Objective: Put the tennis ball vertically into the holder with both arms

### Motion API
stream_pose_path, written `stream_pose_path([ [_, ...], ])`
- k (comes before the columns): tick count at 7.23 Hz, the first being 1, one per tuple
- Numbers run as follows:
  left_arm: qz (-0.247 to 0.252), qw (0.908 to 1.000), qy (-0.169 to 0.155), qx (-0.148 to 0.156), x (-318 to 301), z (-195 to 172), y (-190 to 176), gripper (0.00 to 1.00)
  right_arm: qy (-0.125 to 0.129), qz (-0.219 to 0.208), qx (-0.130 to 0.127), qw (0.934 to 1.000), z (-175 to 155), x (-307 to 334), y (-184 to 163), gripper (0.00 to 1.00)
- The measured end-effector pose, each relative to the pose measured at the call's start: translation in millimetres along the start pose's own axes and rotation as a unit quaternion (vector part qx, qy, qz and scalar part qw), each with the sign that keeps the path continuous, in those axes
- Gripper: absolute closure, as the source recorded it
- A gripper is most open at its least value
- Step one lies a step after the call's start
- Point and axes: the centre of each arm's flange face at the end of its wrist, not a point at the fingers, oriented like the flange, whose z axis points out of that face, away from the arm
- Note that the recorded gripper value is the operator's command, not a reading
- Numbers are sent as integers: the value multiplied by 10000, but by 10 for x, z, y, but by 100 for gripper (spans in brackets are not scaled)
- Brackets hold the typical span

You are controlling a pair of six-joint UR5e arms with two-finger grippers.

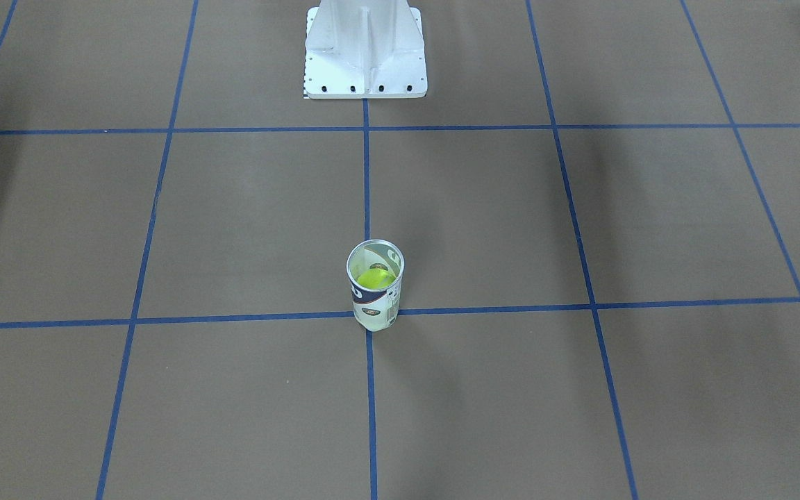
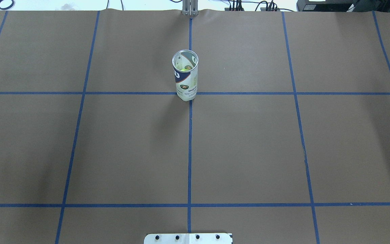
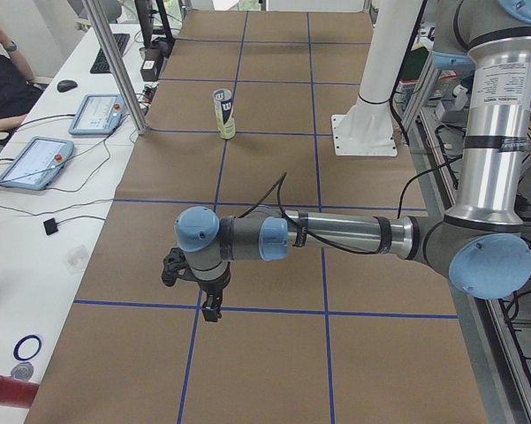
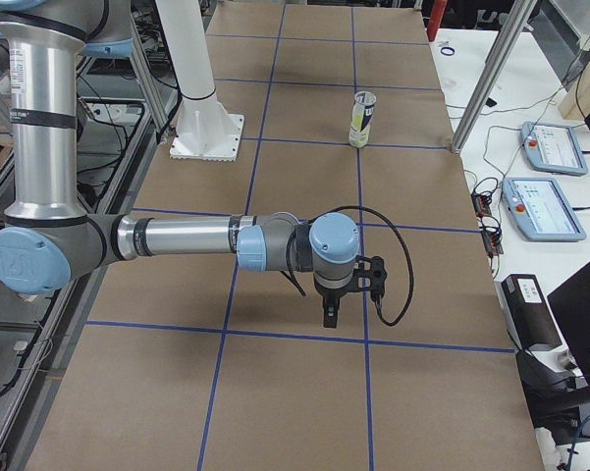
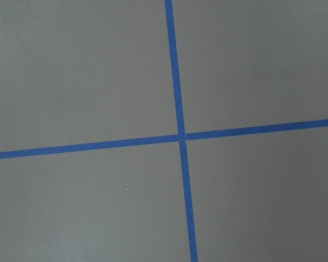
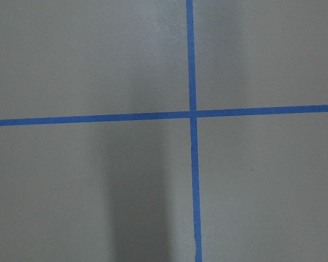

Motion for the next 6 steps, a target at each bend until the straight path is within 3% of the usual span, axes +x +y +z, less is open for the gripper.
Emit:
stream_pose_path([
  [6, 53, 10000, 4, 18, 38, 5, 8, 0, -3, 71, -68, 10000, 54, 66, 57, 0],
])
